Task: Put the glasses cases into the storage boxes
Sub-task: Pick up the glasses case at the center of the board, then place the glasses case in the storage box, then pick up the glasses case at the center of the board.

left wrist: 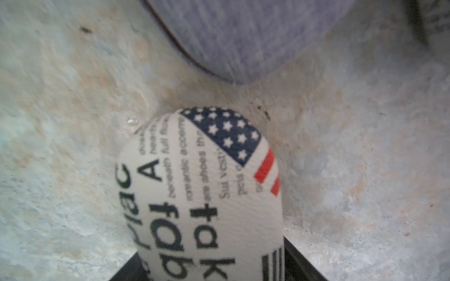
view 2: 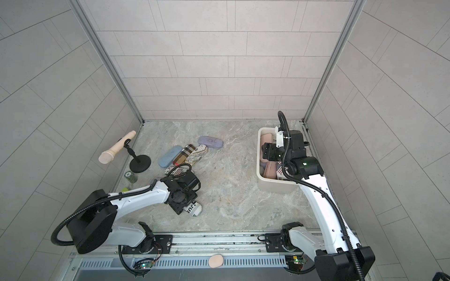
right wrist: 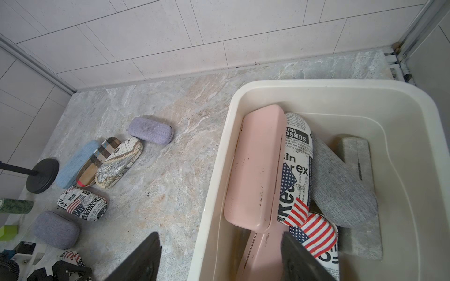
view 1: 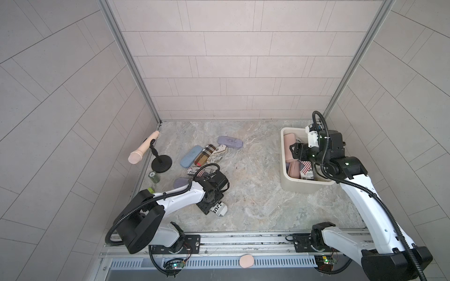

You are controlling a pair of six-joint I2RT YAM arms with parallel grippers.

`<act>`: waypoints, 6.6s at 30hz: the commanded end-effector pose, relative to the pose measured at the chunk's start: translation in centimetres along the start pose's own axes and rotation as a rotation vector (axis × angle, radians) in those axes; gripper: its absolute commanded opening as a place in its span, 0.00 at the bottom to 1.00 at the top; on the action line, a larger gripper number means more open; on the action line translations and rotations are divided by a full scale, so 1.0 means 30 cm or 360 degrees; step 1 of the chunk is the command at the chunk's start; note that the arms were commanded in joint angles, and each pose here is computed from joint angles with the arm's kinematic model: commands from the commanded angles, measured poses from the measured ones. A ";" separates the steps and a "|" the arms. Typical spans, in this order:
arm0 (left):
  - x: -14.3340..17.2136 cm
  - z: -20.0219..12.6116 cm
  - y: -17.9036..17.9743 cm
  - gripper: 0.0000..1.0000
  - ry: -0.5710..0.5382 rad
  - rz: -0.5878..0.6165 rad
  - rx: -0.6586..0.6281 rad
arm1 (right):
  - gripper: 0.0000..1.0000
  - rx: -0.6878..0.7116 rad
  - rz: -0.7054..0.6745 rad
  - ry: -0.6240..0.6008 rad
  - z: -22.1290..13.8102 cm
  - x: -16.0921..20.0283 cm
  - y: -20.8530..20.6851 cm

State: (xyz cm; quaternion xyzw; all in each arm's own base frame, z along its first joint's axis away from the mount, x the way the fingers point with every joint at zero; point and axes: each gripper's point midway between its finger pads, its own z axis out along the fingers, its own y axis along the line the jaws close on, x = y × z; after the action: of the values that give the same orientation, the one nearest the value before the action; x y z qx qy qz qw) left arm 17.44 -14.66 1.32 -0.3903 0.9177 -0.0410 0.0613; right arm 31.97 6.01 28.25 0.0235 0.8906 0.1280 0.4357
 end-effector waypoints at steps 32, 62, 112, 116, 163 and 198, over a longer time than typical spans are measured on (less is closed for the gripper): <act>-0.042 -0.633 -0.943 0.46 -0.0131 0.0958 0.1834 | 0.70 -0.0331 -0.0030 -0.0073 -0.065 -0.027 0.154; -0.134 -0.703 -0.990 0.42 0.0013 0.0742 0.2284 | 0.66 -0.0530 -0.0293 0.0309 0.284 0.101 0.569; -0.301 -0.702 -0.909 0.97 -0.0263 0.0549 0.2182 | 0.15 0.0473 0.0064 0.0122 -0.018 0.078 -0.217; -0.296 -0.688 -0.916 0.95 -0.0233 0.0552 0.2175 | 0.14 0.0514 -0.0005 0.0285 0.036 0.075 -0.264; -0.355 -0.635 -0.866 0.98 -0.0429 0.0764 0.1780 | 0.24 0.0750 0.0047 0.0460 0.282 0.061 -0.386; -0.603 -0.081 -0.607 0.88 -0.0224 0.1462 0.0046 | 0.75 0.0116 0.0143 -0.0164 -0.025 0.031 -0.094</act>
State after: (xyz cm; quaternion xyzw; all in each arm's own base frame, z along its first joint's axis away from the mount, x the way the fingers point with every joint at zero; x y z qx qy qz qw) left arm 42.65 -14.85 6.37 0.0352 0.9887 -0.0242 0.1434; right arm 30.41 2.89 27.08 0.0798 0.8742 0.0978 0.4688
